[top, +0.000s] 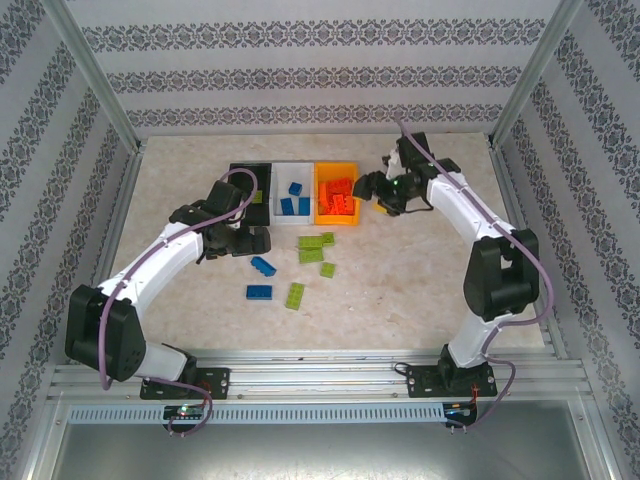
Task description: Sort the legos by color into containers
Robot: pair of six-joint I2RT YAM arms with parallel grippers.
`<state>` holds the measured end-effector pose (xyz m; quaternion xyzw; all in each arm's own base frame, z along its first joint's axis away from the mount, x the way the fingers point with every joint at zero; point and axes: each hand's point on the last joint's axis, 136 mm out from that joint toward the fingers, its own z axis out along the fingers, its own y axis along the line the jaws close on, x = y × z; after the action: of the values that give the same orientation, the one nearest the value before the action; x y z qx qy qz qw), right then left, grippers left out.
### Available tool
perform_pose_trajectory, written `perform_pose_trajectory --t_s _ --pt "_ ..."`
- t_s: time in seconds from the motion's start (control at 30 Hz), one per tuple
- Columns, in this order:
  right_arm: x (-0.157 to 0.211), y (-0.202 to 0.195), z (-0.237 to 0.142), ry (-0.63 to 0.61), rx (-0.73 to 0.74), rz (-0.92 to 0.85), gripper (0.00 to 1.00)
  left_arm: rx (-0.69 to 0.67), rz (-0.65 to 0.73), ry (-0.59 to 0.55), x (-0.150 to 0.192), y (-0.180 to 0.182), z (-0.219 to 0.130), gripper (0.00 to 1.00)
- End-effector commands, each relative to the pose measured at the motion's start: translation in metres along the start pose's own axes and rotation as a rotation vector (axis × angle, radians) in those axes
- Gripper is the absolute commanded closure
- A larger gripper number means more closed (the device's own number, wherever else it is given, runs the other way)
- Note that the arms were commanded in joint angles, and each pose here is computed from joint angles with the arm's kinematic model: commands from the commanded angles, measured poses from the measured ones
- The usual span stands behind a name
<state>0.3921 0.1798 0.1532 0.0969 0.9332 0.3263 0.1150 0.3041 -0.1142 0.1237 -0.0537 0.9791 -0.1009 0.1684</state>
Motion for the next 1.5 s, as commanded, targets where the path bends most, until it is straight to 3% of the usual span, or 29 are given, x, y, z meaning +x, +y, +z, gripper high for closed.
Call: perform_pose_trajectory --t_s 0.0,0.17,0.4,0.63,0.8,0.93,1.23,1.37,1.47 --pt "0.022 -0.013 0.005 0.022 0.027 -0.016 0.32 -0.022 0.064 0.053 0.009 -0.005 0.015 0.02" --pt "0.038 -0.015 0.008 0.032 0.022 -0.012 0.32 -0.056 0.034 0.153 0.02 -0.006 0.04 0.03" --pt "0.046 -0.012 0.009 0.046 0.017 -0.022 0.32 -0.025 -0.205 0.205 0.025 -0.017 0.066 0.11" --pt "0.05 -0.011 0.012 0.057 0.015 -0.023 0.32 0.013 -0.345 0.267 0.028 -0.029 0.089 0.26" --pt "0.051 -0.012 0.011 0.059 0.019 -0.031 0.32 0.014 -0.355 0.285 0.03 -0.03 0.095 0.35" --pt "0.053 -0.015 0.012 0.063 0.024 -0.029 0.31 0.01 -0.348 0.277 0.027 -0.03 0.096 0.51" --pt "0.053 -0.017 0.016 0.074 0.024 -0.023 0.31 0.004 -0.332 0.278 0.024 -0.027 0.095 0.73" --pt "0.052 -0.017 0.018 0.08 0.023 -0.023 0.31 -0.003 -0.322 0.271 0.02 -0.025 0.091 0.82" --pt "0.051 -0.017 0.019 0.087 0.026 -0.024 0.31 -0.002 -0.309 0.257 0.014 -0.026 0.083 0.82"
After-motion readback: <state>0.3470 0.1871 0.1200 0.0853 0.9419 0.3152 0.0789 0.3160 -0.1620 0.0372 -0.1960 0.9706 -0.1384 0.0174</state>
